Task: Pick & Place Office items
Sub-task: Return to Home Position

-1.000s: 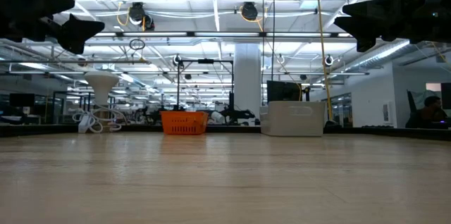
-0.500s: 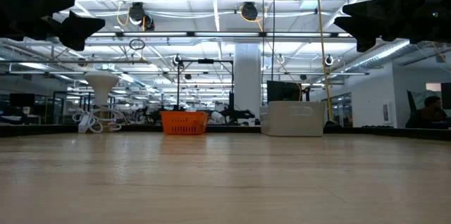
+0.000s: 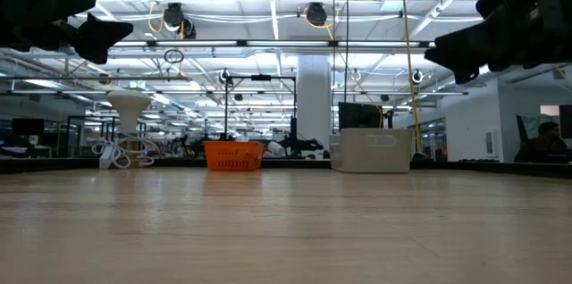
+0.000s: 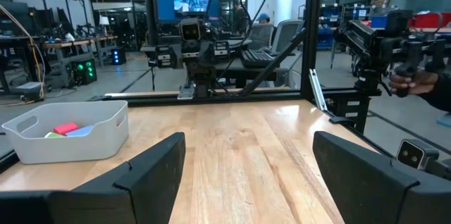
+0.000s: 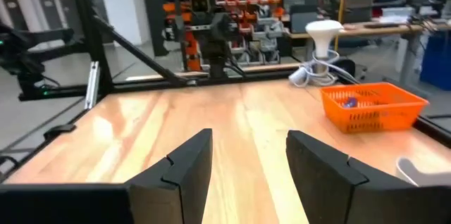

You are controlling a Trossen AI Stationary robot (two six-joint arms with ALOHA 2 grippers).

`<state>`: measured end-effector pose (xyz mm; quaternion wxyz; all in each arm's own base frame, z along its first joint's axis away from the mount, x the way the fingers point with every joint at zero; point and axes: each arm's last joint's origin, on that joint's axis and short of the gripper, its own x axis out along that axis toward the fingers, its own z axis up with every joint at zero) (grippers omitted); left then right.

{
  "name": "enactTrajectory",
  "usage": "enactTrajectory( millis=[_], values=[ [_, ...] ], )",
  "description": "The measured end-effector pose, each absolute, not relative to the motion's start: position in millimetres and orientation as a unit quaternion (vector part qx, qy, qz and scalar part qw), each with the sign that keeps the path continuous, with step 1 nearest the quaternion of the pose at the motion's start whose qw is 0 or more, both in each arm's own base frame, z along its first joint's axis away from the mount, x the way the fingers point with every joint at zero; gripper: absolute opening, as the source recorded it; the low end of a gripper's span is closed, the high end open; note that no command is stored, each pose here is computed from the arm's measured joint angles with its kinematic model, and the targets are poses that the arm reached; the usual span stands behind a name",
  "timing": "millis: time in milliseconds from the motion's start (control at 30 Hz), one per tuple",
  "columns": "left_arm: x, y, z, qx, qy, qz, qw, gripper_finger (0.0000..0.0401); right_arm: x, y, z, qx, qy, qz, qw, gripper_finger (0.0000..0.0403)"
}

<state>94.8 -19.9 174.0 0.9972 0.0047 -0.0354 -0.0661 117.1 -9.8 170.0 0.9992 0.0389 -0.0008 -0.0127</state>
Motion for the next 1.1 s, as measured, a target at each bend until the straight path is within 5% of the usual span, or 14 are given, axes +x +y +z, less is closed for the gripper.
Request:
enactTrajectory(
  millis=[467, 1100],
  values=[
    [95, -20, 174, 0.005, -0.036, -0.066, 0.997, 0.0318, 106, -5, 181, -0.014, -0.062, 0.004, 0.998, 0.0171],
    [95, -20, 174, 0.005, -0.036, -0.066, 0.997, 0.0326, 97, -5, 171, -0.025, -0.023, 0.003, 0.999, 0.0171]
  ],
)
